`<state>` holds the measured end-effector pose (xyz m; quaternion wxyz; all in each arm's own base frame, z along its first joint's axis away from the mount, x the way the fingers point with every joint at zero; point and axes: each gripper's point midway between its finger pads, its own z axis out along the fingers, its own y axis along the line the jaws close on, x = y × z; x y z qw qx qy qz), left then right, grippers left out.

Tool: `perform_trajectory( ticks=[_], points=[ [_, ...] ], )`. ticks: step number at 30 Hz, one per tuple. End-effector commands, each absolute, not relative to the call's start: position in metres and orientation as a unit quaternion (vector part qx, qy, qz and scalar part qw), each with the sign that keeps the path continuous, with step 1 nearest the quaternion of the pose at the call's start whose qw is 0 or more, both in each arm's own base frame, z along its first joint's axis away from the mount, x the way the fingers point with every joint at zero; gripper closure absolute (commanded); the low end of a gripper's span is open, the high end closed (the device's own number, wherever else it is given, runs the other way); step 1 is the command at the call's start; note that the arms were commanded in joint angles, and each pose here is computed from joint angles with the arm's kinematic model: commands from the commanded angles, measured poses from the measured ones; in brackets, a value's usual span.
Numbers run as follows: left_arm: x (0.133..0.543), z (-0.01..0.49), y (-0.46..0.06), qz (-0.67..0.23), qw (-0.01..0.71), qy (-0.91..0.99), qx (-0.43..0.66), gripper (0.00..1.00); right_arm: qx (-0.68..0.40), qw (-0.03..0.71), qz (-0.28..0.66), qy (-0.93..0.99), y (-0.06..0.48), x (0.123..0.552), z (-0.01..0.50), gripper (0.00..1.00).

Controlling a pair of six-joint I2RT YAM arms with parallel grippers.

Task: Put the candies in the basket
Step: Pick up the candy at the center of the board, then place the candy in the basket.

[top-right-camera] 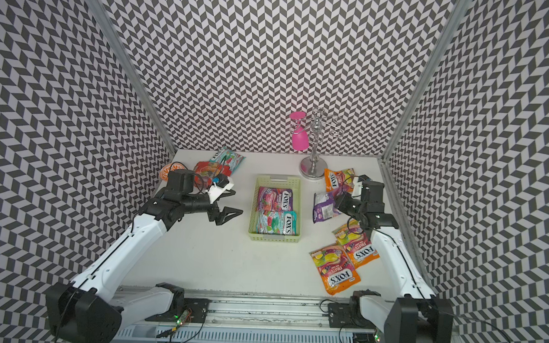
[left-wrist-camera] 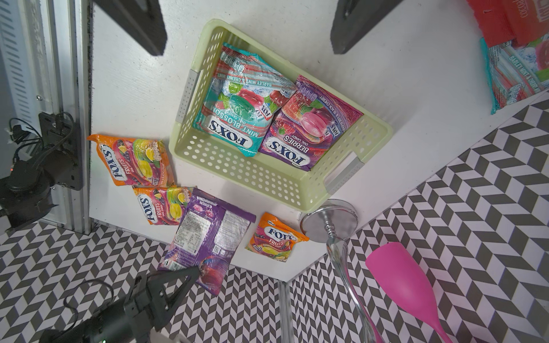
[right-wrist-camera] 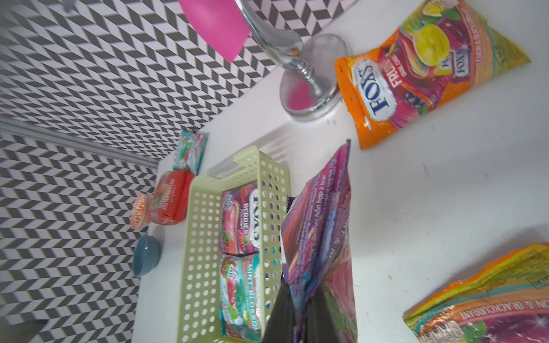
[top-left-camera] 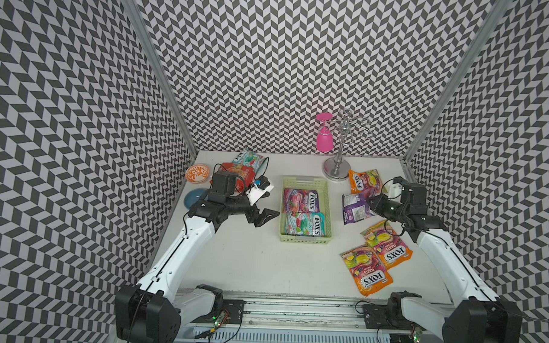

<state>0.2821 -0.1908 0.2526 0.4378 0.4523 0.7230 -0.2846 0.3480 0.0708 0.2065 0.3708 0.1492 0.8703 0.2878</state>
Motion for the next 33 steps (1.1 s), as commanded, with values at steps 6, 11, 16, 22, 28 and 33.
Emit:
perform_trajectory(
  ticks=[6,11,16,22,28,33],
  points=[
    [0.276,0.26,-0.188,-0.29,0.449,0.713,0.454,0.09,0.119,0.423,0.384,0.812,0.121,0.363,0.285,1.0],
    [0.277,0.26,-0.187,-0.287,0.449,0.715,0.452,0.08,0.101,0.416,0.43,0.795,0.164,0.372,0.3,1.0],
    [0.276,0.261,-0.186,-0.289,0.453,0.713,0.451,0.08,0.102,0.404,0.461,0.783,0.197,0.383,0.297,1.0],
    [0.275,0.261,-0.187,-0.293,0.453,0.711,0.451,0.08,0.114,0.391,0.471,0.783,0.219,0.396,0.277,1.0],
    [0.276,0.263,-0.186,-0.293,0.453,0.712,0.449,0.08,0.132,0.375,0.474,0.786,0.234,0.409,0.248,1.0],
    [0.278,0.264,-0.184,-0.291,0.452,0.715,0.447,0.08,0.137,0.35,0.477,0.794,0.251,0.417,0.221,1.0]
  ],
)
